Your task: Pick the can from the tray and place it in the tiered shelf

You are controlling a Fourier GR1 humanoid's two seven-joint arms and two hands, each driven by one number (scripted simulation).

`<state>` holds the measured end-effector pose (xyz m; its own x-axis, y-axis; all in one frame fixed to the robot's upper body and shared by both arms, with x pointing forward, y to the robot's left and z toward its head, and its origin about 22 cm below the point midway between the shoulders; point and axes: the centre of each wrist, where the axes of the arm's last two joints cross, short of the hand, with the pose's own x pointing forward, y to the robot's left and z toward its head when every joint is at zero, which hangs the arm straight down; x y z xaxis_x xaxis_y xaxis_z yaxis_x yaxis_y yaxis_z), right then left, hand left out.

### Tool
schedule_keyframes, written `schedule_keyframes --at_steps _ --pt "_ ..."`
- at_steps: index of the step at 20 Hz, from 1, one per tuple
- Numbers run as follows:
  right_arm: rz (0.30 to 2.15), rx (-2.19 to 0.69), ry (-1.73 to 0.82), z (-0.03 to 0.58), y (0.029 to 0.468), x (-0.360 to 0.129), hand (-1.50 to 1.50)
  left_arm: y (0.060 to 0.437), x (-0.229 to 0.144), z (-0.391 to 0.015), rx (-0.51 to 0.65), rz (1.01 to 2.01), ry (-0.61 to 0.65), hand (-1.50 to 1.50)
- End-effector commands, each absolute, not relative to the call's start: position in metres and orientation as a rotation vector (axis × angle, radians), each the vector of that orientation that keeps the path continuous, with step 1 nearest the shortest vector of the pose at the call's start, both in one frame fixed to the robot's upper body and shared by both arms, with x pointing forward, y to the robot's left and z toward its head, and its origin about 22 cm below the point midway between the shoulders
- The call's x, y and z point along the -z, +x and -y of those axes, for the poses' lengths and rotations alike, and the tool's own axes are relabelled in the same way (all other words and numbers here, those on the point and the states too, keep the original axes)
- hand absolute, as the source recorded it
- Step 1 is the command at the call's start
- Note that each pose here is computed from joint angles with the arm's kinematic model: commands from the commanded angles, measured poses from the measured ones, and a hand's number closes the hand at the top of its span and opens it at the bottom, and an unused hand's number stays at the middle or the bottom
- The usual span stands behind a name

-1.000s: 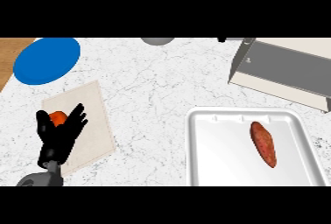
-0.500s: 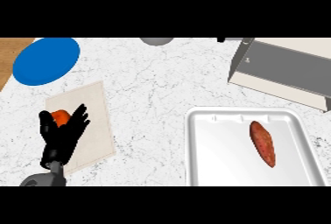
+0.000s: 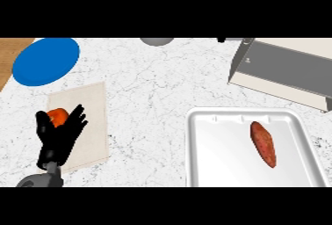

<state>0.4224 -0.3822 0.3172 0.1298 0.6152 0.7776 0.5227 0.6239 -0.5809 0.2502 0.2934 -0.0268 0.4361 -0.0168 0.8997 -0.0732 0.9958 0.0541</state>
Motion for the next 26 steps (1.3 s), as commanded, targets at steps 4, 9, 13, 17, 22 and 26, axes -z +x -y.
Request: schedule_keyframes --at_steps 4,9,13,17,22,26 --pt "1.637 0.143 -0.8 0.387 0.415 -0.332 -1.5 0.235 0.037 -0.292 -0.047 1.108 0.075 0.0" --pt "1.673 0.349 -0.823 0.418 0.403 -0.338 -1.5 0.259 0.021 -0.297 -0.047 1.11 0.092 0.0" --pt "1.63 0.479 -0.955 0.45 0.382 -0.351 -1.5 0.242 0.039 -0.29 -0.037 1.101 0.098 0.0" --pt "1.609 0.645 -1.016 0.477 0.355 -0.362 -1.5 0.242 0.028 -0.296 -0.038 1.095 0.084 0.0" --pt "1.587 0.748 -0.96 0.522 0.318 -0.355 -1.5 0.249 0.032 -0.293 -0.058 1.101 0.079 0.0" --pt "1.587 0.7 -0.928 0.559 0.271 -0.363 -1.5 0.254 0.029 -0.296 -0.049 1.115 0.101 0.0"
